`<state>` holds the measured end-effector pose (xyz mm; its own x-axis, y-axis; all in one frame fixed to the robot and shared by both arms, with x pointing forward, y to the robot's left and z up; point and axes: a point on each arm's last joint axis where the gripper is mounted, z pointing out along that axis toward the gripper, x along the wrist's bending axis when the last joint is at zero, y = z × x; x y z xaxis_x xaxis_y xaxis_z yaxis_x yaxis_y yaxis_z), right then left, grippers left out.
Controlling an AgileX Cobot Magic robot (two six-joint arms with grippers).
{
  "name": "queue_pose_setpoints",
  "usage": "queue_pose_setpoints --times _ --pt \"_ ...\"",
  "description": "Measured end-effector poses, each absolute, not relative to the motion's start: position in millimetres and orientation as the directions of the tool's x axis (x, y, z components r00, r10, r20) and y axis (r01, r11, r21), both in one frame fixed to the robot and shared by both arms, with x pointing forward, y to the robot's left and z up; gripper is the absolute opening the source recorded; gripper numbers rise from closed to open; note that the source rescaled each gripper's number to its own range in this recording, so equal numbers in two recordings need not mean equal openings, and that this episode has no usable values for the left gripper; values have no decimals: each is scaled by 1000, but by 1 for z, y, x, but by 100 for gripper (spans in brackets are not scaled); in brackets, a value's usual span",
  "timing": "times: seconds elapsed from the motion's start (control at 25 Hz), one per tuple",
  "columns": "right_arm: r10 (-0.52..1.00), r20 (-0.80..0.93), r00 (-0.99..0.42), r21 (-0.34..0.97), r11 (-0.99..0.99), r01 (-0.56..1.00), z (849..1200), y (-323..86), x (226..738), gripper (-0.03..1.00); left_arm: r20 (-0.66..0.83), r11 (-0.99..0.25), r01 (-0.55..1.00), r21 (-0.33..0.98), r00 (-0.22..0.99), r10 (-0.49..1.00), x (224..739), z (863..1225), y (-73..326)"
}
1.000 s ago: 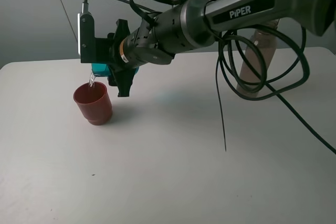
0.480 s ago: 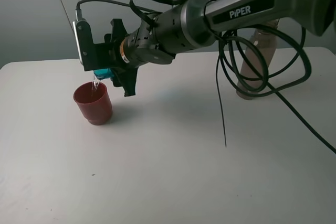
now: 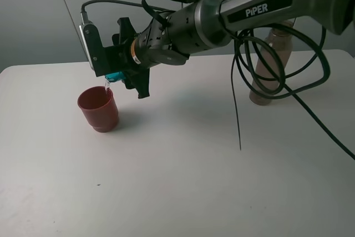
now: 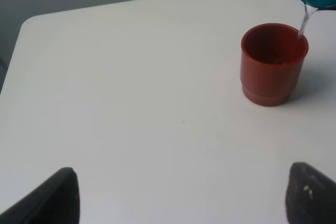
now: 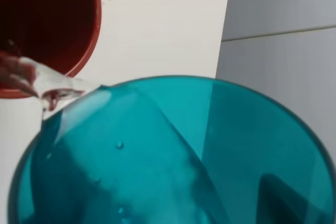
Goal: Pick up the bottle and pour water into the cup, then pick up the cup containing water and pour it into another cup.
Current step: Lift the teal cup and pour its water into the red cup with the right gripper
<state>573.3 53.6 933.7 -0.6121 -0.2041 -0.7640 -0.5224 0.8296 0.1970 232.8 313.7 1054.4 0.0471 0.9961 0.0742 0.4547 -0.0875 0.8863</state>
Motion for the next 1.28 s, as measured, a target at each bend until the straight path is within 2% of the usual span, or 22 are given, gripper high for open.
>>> queue_pose_setpoints --times 1.08,1.28 --pt "-176 -794 -582 215 814 -539 945 63 580 8 74 -87 455 886 47 996 233 1054 314" --pt "-207 -804 -558 182 808 -561 945 63 581 8 74 -87 455 886 47 996 233 1054 314"
